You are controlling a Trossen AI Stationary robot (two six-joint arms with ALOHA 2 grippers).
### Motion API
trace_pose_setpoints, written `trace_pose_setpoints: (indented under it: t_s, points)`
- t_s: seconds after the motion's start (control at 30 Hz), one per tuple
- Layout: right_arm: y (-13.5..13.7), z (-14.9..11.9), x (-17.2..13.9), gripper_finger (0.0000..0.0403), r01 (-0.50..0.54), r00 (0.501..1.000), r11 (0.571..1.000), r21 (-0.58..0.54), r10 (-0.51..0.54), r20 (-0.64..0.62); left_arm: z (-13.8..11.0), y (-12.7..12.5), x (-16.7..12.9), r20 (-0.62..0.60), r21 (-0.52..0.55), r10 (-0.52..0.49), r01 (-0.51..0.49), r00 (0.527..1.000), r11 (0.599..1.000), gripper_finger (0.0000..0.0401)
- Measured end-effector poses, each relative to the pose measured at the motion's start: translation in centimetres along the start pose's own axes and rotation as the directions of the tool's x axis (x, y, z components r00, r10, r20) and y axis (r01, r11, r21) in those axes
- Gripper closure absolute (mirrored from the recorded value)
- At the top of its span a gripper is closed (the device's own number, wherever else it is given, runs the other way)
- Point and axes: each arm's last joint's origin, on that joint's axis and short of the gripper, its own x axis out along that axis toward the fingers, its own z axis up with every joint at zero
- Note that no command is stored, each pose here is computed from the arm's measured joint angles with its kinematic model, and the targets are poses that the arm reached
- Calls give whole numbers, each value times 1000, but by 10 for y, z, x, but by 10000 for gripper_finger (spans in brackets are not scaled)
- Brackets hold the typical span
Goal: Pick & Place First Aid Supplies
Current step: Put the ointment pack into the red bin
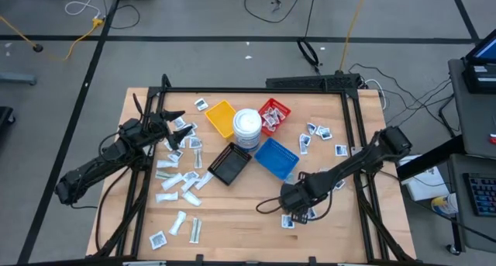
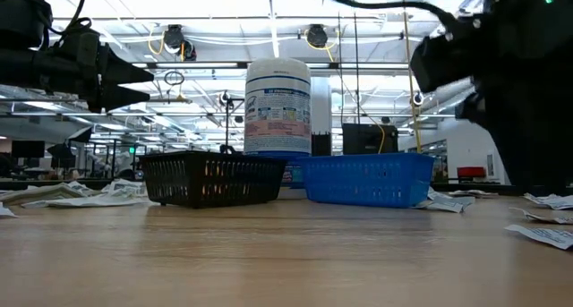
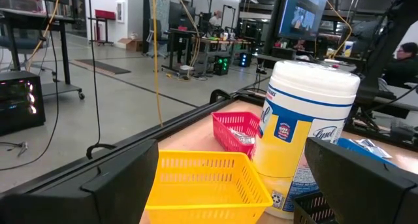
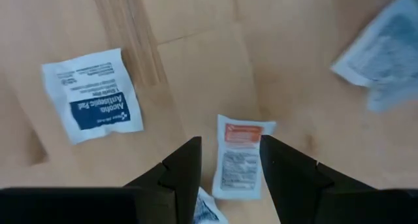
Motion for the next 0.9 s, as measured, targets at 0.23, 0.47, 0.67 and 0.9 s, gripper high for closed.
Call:
trace_pose_setpoints:
  t_s: [0.23,0.47,0.67,0.9]
  points:
    - [4,-2,24,250,26,1000,1000,15,-26,-11,0,0,0,0,0,0,0,1000,1000,9]
    - [3,-2,28,277,32,999,999,42,-32,7,0,0,0,1,0,0,0,1000,1000,9]
    - [3,-2,29,377,46,999,999,-20,-45,21,0,0,0,0,0,-1,1,1000,1000,9]
    - [1,-2,23,400,43,999,997,-62,-40,35,0,0,0,0,0,0,0,1000,1000,9]
